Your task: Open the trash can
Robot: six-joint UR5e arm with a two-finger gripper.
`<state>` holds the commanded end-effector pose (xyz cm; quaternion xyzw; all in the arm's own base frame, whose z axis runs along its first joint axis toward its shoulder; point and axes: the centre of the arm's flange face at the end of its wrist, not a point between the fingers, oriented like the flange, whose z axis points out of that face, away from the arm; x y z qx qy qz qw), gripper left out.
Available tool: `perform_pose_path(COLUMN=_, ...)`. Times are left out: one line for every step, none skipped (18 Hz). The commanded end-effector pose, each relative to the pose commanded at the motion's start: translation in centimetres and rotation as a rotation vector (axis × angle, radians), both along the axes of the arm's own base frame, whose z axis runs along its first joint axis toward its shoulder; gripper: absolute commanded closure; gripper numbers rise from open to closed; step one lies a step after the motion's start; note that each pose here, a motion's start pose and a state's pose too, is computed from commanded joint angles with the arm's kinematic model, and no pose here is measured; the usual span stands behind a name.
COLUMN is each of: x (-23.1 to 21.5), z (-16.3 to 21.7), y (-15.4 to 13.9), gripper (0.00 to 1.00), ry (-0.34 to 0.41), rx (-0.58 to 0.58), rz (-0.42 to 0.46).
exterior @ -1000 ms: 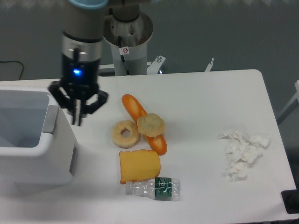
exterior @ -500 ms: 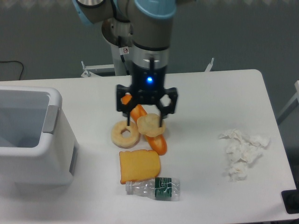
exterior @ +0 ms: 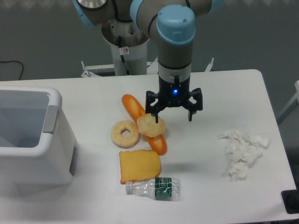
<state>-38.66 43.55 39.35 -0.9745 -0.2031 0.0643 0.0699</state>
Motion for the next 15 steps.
perform_pose_path(x=-0.2, z=-0.6, y=-0.1, gripper=0.0, ry=-0.007, rx=-0.011, rz=-0.005)
perform_pose_path(x=-0.3, z=-1.5, y=-0.1, gripper=0.0, ry=-0.019, rx=-0.024, rz=-0.031)
perform_pose_path(x=-0.2, z=-2.2, y=0.1, gripper=0.0, ry=-0.023, rx=-0.04, rz=-0.079)
perform_pose_path(x=-0.1, z=-3.0, y=0.2, gripper=0.0, ry=-0.031, rx=-0.054, rz=-0.126)
perform_pose_path(x=-0.2, z=-3.6, y=0.3, gripper=0.0, ry=-0.037, rx=-0.065, rz=-0.167)
perform_pose_path(x=-0.3, z=-4.2, y=0.3, gripper=0.0, ry=-0.043, rx=-0.075, rz=-0.199)
perform_pose_path(x=-0.3, z=-5.4, y=0.4, gripper=0.0, ry=-0.059, rx=-0.09, rz=-0.228)
perform_pose_path(x=-0.3, z=-6.7, y=0.4, gripper=0.0, ry=-0.079, rx=-0.102, rz=-0.25)
perform_pose_path(x=-0.2, z=-7.5, y=0.5, gripper=0.0, ry=-0.092, rx=-0.111, rz=-0.263)
perform_pose_path(x=-0.1, z=-8.2, y=0.6, gripper=0.0, ry=-0.103, rx=-0.115, rz=-0.265)
perform_pose_path(x=-0.2, z=-8.8, y=0.7, gripper=0.0, ry=-0.112, rx=-0.118, rz=-0.267)
perform_pose_path(x=-0.3, z=-9.0, y=0.7, gripper=0.0, ry=-0.116, rx=-0.117, rz=-0.267)
perform_pose_path(x=-0.4, z=-9.0, y=0.7, gripper=0.0, ry=-0.115, rx=-0.116, rz=-0.266)
perform_pose_path(x=-0.4, z=-9.0, y=0.7, gripper=0.0, ry=-0.115, rx=-0.116, rz=-0.266)
perform_pose_path(x=-0.5, z=-9.0, y=0.7, gripper=0.0, ry=-0.115, rx=-0.116, rz=-0.264)
